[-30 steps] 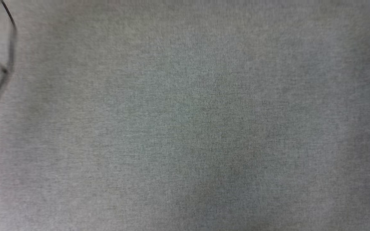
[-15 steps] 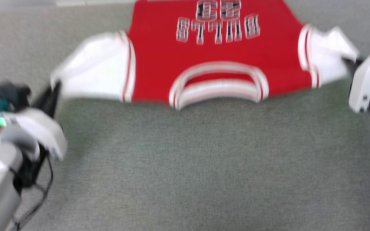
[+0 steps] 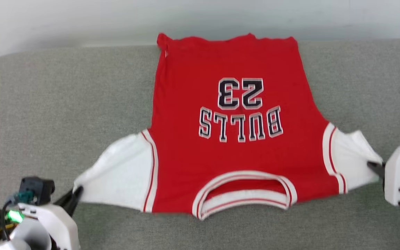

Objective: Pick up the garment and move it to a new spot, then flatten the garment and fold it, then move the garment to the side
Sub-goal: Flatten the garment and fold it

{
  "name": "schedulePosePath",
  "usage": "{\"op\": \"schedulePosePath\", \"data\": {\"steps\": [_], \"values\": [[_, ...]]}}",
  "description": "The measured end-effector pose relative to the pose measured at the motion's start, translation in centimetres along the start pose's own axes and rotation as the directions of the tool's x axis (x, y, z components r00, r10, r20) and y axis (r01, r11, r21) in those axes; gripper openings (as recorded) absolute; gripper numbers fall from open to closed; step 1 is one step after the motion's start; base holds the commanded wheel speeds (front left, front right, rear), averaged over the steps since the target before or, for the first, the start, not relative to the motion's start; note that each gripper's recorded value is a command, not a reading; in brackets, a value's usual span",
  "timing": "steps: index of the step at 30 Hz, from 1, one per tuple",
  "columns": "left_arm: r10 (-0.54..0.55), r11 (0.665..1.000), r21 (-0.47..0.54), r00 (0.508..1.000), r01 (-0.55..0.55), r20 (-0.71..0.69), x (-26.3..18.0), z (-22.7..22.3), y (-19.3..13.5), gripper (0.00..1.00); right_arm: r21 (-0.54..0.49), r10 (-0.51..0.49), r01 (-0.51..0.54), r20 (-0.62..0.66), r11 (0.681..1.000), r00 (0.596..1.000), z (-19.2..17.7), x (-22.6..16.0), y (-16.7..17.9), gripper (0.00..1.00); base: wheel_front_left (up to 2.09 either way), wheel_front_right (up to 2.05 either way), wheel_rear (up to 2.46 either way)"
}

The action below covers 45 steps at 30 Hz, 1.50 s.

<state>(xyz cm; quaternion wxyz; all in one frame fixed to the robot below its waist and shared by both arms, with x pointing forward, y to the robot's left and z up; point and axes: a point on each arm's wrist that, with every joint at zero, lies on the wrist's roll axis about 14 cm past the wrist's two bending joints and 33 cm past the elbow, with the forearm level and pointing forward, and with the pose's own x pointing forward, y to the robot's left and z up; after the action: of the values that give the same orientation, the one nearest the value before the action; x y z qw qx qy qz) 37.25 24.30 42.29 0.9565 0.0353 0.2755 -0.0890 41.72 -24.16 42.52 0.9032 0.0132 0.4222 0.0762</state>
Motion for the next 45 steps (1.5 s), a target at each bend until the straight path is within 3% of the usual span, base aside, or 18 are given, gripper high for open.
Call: {"op": "schedulePosePath", "data": {"steps": [12,21,22,23,34,37,39,45], "values": [[-0.105,0.99,-0.114,0.977,0.085,-0.184,-4.6,-5.6,-4.2,0.0,0.083,0.015,-0.001,-0.167,0.997,0.986,-7.8,-4.1,-0.2,0.0,0.0,0.0,0.0],[-0.186,0.971,-0.182,0.968,0.156,-0.165,-4.8,-5.2,-6.8,0.0,0.094,0.019,-0.002,-0.185,0.996,0.983,-8.7,-4.5,0.2,0.0,0.0,0.0,0.0],[-0.199,0.967,-0.189,0.968,0.169,-0.155,-4.8,-4.9,-7.2,0.0,0.094,0.023,-0.007,-0.172,0.996,0.985,-8.2,-4.4,0.3,0.55,0.0,0.0,0.0],[-0.207,0.965,-0.194,0.968,0.178,-0.143,-4.7,-4.5,-7.4,0.0,0.094,0.029,-0.013,-0.168,0.995,0.985,-7.8,-4.3,0.4,1.0,0.0,0.0,0.0],[-0.278,0.935,-0.247,0.959,0.256,-0.059,-5.6,-1.0,-9.7,0.0,-0.062,0.087,-0.083,0.071,0.995,0.994,5.9,-2.1,3.5,1.0,0.0,0.0,0.0],[-0.282,0.934,-0.247,0.957,0.259,-0.065,-5.8,-1.0,-9.7,0.0,-0.089,0.094,-0.087,0.076,0.992,0.993,8.1,-1.0,4.1,1.0,0.0,0.0,0.0],[-0.286,0.935,-0.238,0.956,0.263,-0.066,-5.4,-0.6,-9.6,0.0,-0.09,0.094,-0.089,0.059,0.992,0.994,10.9,1.4,4.6,1.0,0.0,0.0,0.0],[-0.292,0.935,-0.228,0.955,0.271,-0.061,-4.0,0.0,-9.5,0.0,-0.054,0.031,-0.033,-0.05,0.998,0.998,14.2,7.4,3.9,1.0,0.0,0.0,0.0]]}}
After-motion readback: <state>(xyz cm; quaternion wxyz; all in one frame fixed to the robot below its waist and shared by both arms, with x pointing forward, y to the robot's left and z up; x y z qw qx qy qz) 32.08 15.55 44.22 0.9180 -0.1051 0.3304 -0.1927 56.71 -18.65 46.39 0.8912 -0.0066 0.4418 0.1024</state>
